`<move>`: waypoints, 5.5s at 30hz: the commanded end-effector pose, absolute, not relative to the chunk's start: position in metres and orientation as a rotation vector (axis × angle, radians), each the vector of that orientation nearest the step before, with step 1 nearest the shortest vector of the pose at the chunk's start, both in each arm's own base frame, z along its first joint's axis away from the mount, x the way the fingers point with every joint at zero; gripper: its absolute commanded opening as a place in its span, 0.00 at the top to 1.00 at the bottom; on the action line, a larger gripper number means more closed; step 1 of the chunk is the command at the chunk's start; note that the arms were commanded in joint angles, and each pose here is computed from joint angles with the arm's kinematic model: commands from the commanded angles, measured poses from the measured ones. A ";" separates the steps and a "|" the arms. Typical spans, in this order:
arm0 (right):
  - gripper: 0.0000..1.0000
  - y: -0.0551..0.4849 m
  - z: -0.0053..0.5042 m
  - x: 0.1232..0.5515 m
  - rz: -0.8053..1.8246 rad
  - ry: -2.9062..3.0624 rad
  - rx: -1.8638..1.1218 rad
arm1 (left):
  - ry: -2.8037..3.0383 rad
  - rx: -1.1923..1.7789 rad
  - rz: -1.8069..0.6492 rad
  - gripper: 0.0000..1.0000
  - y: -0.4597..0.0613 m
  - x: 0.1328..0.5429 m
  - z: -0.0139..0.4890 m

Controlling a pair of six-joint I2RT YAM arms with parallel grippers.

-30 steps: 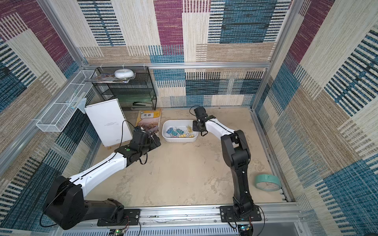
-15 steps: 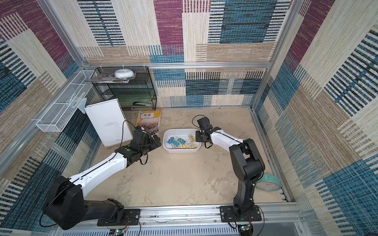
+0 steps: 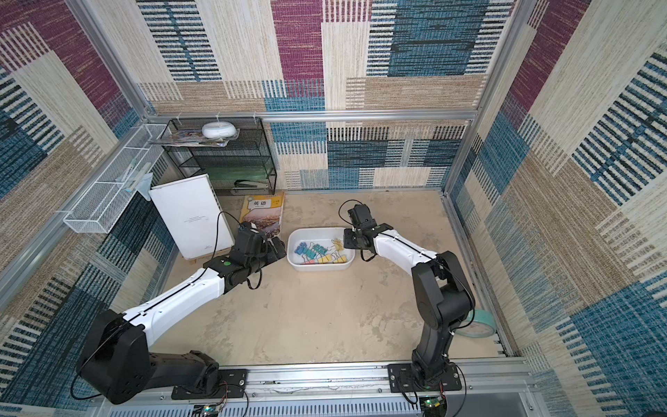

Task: Take out the binder clips from the storage box
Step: Move the storage box to the center of the board, then pick up the binder clip from the storage box, then place the binder clip at the center of the board, then pick up the binder clip from the storage box.

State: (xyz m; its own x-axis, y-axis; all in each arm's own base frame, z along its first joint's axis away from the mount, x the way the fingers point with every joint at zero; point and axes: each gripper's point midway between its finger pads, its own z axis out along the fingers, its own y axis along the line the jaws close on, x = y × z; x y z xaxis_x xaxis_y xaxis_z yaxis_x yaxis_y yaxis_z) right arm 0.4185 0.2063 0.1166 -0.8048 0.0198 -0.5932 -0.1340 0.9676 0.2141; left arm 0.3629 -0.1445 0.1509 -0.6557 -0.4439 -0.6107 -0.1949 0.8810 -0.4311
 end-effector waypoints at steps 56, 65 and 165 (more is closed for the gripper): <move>0.68 0.256 0.089 0.435 -0.113 2.704 -0.512 | 2.737 -0.016 -0.446 0.05 -0.197 0.342 0.169; 0.67 0.265 0.079 0.436 -0.080 2.724 -0.540 | 2.737 -0.021 -0.439 0.04 -0.193 0.344 0.169; 0.15 0.235 0.166 0.327 0.031 2.426 -0.472 | 2.820 0.264 -0.677 0.73 -0.249 0.373 0.125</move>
State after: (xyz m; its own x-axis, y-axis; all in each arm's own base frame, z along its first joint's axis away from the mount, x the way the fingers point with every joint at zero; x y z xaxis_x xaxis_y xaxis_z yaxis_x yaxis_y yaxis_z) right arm 0.3215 0.2338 0.1624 -0.7183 -0.3532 -0.5995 -0.3532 0.9274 -0.1232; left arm 0.3747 -0.2477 0.1304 -0.9619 0.0594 -0.2670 0.1759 0.8818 -0.4376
